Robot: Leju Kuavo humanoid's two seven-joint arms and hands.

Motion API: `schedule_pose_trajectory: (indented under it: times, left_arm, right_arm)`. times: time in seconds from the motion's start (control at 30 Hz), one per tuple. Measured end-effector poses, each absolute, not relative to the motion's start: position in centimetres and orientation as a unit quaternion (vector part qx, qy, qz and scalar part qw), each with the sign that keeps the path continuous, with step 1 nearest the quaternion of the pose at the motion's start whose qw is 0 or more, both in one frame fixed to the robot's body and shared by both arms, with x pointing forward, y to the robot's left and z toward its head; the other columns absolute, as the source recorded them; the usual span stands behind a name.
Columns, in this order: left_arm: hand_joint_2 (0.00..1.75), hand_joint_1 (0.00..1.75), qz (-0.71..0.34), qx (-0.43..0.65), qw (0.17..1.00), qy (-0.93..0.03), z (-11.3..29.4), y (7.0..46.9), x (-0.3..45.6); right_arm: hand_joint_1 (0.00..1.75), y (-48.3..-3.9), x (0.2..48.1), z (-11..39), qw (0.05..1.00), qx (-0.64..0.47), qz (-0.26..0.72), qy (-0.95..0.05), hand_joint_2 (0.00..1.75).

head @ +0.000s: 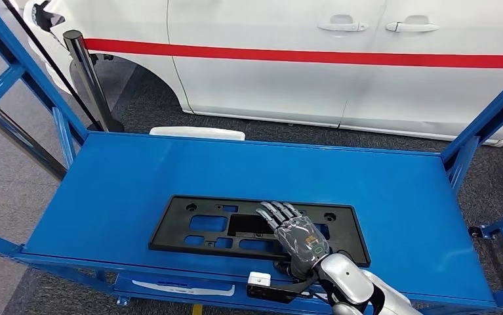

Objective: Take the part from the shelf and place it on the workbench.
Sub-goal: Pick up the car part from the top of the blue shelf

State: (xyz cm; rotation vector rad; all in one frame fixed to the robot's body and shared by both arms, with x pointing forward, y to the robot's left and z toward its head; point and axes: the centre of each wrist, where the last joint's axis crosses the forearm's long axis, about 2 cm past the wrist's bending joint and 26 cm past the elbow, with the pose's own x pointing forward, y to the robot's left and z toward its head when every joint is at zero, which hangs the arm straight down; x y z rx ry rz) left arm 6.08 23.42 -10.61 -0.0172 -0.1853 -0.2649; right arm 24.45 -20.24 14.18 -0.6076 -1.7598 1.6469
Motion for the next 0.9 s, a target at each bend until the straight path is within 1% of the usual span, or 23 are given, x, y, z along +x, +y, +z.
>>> schedule_pose_trajectory:
  times: [0.33,0.37,0.47,0.5,0.9]
  left_arm:
    - [0.0,0.0,-0.132,-0.007,0.987,-0.094,-10.58,23.52,6.3]
    - [0.0,0.0,-0.132,-0.007,0.987,-0.094,-10.59,23.52,6.28]
    - [0.0,0.0,-0.132,-0.008,0.987,-0.093,-10.6,23.52,6.17]
    - [0.0,0.0,-0.132,-0.008,0.987,-0.093,-10.6,23.5,6.17]
    - [0.0,0.0,-0.13,-0.01,0.986,-0.1,-10.61,23.43,6.07]
  right_arm:
    - [0.0,-20.39,24.61,14.14,0.318,-0.242,0.632,-0.664,1.75]
    - [0.28,-20.43,24.58,14.05,0.319,-0.242,0.633,-0.663,1.75]
    - [1.59,-20.51,24.51,13.84,0.32,-0.242,0.636,-0.659,1.75]
    - [1.75,-20.55,24.52,13.82,0.32,-0.242,0.637,-0.659,1.75]
    - [1.75,-20.69,24.82,13.96,0.316,-0.246,0.639,-0.657,1.75]
